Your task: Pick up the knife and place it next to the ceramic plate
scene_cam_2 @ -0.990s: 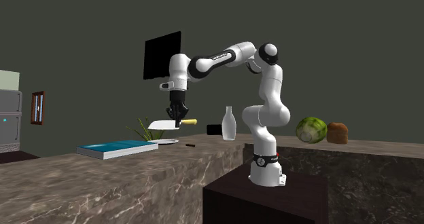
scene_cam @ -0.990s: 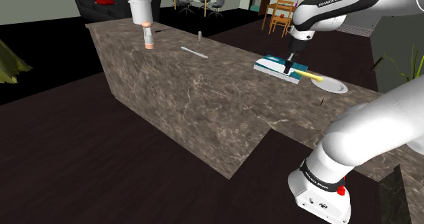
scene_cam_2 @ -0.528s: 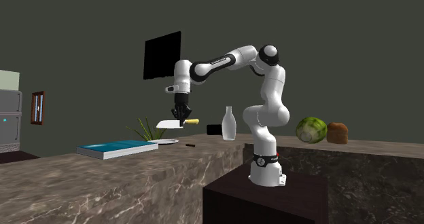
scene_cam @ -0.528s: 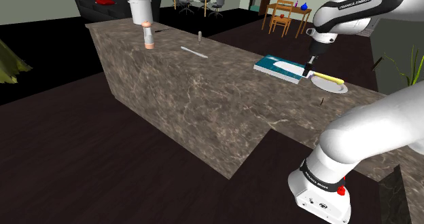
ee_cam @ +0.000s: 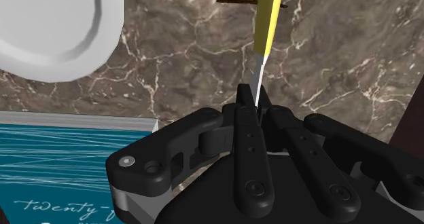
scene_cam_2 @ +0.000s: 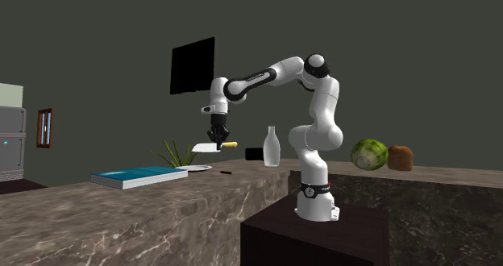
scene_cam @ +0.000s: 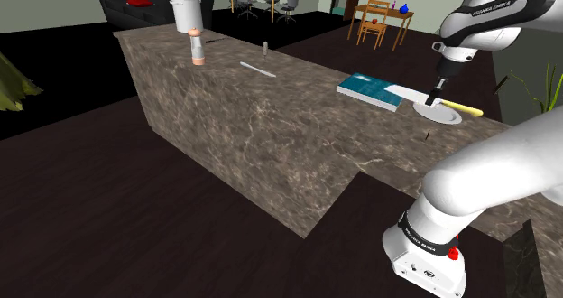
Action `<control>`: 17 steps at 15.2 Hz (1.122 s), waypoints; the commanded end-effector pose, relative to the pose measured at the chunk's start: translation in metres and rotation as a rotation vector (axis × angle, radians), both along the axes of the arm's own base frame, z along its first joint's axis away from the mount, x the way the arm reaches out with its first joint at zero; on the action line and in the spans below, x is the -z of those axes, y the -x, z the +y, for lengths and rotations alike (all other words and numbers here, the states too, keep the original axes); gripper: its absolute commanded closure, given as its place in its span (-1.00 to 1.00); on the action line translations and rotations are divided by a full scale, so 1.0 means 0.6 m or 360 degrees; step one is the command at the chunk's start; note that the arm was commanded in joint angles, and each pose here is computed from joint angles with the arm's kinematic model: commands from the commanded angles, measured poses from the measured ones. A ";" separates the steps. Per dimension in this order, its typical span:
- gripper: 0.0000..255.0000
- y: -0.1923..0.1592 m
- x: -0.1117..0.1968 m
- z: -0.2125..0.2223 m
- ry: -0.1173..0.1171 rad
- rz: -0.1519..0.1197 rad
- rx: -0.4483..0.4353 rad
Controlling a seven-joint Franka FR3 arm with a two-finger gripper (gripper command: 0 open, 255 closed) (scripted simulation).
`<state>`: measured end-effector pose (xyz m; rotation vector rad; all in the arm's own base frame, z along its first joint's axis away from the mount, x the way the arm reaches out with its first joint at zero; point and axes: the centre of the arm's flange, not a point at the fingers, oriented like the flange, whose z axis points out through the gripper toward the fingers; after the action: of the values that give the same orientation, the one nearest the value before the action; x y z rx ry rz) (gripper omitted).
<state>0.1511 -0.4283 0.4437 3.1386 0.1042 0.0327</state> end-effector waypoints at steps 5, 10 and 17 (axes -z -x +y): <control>1.00 0.005 0.052 0.000 0.0000 0.0000 -0.0002; 1.00 0.005 0.096 0.000 0.0000 0.0000 -0.0002; 1.00 0.005 0.157 0.000 0.0000 0.0000 -0.0002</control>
<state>0.1481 -0.4289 0.3545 3.1389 0.1061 0.0324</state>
